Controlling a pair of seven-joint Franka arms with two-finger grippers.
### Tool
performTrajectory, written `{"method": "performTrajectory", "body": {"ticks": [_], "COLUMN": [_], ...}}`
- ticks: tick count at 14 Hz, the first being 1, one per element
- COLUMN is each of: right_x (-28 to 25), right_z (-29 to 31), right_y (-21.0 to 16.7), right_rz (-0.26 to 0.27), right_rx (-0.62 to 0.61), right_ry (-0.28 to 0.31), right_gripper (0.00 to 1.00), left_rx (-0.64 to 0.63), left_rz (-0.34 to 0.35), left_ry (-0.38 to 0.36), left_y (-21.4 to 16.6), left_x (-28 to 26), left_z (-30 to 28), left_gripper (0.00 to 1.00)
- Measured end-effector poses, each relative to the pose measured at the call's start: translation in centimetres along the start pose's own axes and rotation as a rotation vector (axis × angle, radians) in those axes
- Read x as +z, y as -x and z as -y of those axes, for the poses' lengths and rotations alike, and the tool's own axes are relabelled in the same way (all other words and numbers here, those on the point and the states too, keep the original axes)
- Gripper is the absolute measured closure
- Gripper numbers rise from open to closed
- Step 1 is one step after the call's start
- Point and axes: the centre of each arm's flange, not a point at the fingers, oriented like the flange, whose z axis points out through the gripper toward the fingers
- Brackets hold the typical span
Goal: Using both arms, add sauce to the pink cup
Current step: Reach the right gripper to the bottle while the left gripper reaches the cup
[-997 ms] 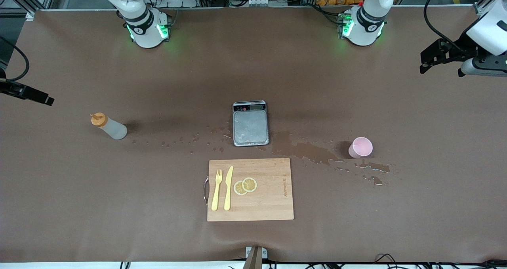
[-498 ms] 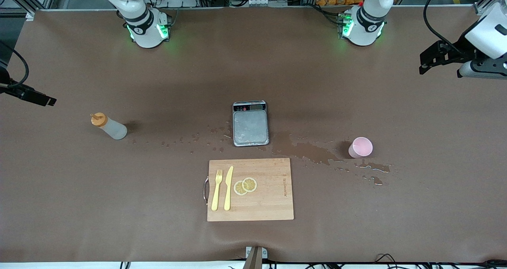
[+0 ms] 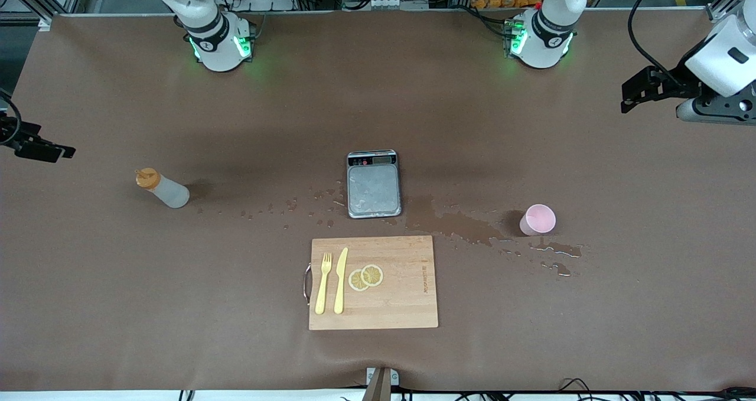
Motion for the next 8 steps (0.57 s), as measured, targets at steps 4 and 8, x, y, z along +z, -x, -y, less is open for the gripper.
{"method": "performTrajectory", "body": {"ticks": [4, 8], "right_x": [3.1, 7.2], "right_z": [-2.0, -5.6], "right_y": [-3.1, -6.9], "right_rz": [0.108, 0.229], "right_rx": [0.044, 0.117], "right_ry": [-0.088, -0.197], "right_gripper": [0.0, 0.0], "left_rx": [-0.002, -0.019], "left_rz": [0.007, 0.015], "left_ry": [0.0, 0.001], "left_y": [0.0, 0.0], "left_x": [0.3, 0.7], "left_z": [0.1, 1.0], "left_gripper": [0.0, 0.0]}}
